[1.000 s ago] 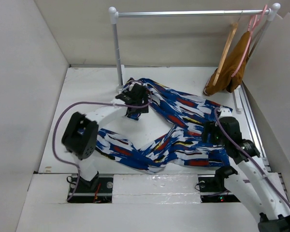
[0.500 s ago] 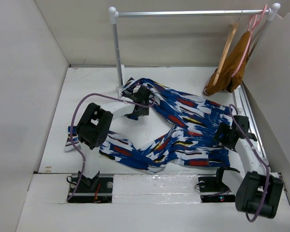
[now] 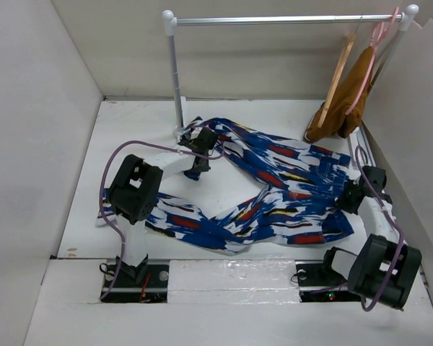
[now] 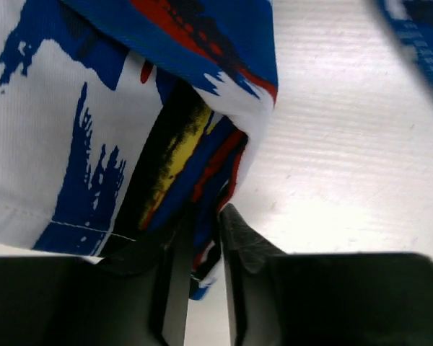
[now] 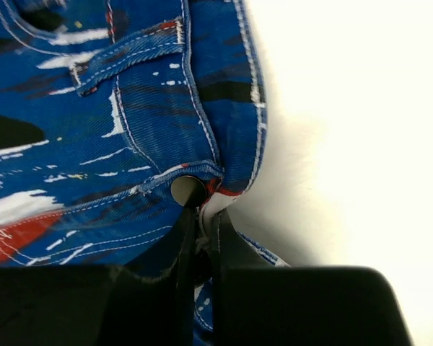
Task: Place the trousers on the hanger
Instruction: Flatten out the trousers at the center of the board.
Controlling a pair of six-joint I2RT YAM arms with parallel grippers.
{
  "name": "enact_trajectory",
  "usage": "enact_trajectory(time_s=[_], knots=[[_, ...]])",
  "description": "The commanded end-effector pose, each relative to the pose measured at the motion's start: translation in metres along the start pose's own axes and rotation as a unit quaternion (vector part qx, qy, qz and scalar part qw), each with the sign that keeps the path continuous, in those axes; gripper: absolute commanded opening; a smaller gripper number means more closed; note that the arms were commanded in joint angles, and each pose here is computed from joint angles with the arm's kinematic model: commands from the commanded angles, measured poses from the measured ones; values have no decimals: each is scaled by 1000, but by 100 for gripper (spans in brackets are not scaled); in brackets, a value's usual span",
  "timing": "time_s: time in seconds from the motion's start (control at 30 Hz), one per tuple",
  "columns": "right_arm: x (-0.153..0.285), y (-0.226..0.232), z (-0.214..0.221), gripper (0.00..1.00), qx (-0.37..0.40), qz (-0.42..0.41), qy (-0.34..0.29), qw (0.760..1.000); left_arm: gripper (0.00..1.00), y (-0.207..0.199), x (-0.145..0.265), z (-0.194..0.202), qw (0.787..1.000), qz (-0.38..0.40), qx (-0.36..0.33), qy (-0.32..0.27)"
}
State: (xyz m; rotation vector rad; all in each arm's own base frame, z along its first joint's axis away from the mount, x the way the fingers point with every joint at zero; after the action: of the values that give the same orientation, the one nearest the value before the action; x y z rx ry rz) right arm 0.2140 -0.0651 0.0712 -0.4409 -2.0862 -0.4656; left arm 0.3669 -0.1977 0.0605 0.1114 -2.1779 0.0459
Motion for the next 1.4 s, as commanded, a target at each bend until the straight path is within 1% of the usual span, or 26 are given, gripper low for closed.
enact_trajectory(time_s=[0.0,0.03,0.07,0.13,0.17,0.2,0.23,0.27,0.33,0.43,0.47,0.53,0.57,0.67,0.7,0.8,0.83,0.9,0.93,0.97,1.0,1.03,1.17,1.2,1.27,1.37], knots=[[32,-29,-44,0,3,83,-72,994,15,10,31,-19,999,5,15,-34],[43,-33,-62,0,3,101,-91,991,10,12,33,-16,999,3,16,-31],[48,-43,-66,0,5,139,-87,986,0,16,39,-18,999,0,19,-39],[55,-56,-84,3,1,176,-90,980,0,21,44,-15,999,-5,19,-38],[56,-61,-89,17,-2,191,-92,977,0,25,52,-18,999,-6,22,-48],[56,-63,-94,35,2,191,-94,977,0,30,55,-20,998,-7,28,-50],[50,-63,-99,64,9,183,-86,979,0,32,57,-17,998,-5,27,-49],[54,-52,-109,69,18,145,-82,986,0,38,71,-25,997,0,35,-63],[61,-44,-112,70,31,128,-96,987,0,43,76,-26,997,-9,35,-65],[69,-14,-100,70,71,35,-127,989,0,63,97,-40,994,-18,59,-91],[84,4,-94,70,90,-6,-155,984,0,77,107,-51,991,-18,79,-105],[81,20,-64,68,137,-63,-150,977,0,95,127,-64,987,-17,96,-125],[90,43,-49,68,176,-123,-158,964,0,111,129,-69,986,-27,109,-127],[86,66,-5,68,246,-193,-104,944,0,133,154,-77,982,-31,125,-140],[92,82,8,68,277,-231,-103,927,0,135,163,-77,981,-30,126,-145],[108,111,22,70,317,-293,-104,896,0,144,199,-80,975,-20,139,-172],[114,120,21,71,327,-304,-108,888,0,148,220,-84,970,-11,150,-189],[118,131,23,72,354,-313,-98,876,0,155,240,-85,967,-13,158,-201],[117,143,32,73,384,-325,-72,861,0,159,256,-92,961,-15,166,-219],[129,150,26,73,403,-328,-88,850,0,166,264,-94,958,-32,171,-227],[126,156,26,73,417,-324,-72,847,0,171,267,-90,961,-47,167,-216],[128,166,31,73,438,-330,-59,834,0,175,273,-90,959,-55,169,-219],[143,185,18,74,472,-327,-77,815,0,180,303,-93,952,-31,191,-239],[147,189,13,74,474,-330,-85,812,0,179,305,-93,951,-24,194,-240],[144,194,11,74,477,-333,-86,809,0,194,289,-94,950,-50,204,-231],[140,199,12,74,478,-342,-86,805,0,206,247,-105,954,-66,208,-206]])
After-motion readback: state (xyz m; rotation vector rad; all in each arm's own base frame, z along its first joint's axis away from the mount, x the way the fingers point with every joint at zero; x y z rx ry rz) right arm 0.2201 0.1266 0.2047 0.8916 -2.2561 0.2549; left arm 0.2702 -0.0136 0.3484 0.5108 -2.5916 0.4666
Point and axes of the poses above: each gripper's point midway between its finger pads, its own x axis back along the fingers, its own y axis along the line the jaws close on, z = x × y, the point moved 4 cm from there along x, back along the fingers, and after that the axes turned 3 degrees about x, right-handed, at the moved point
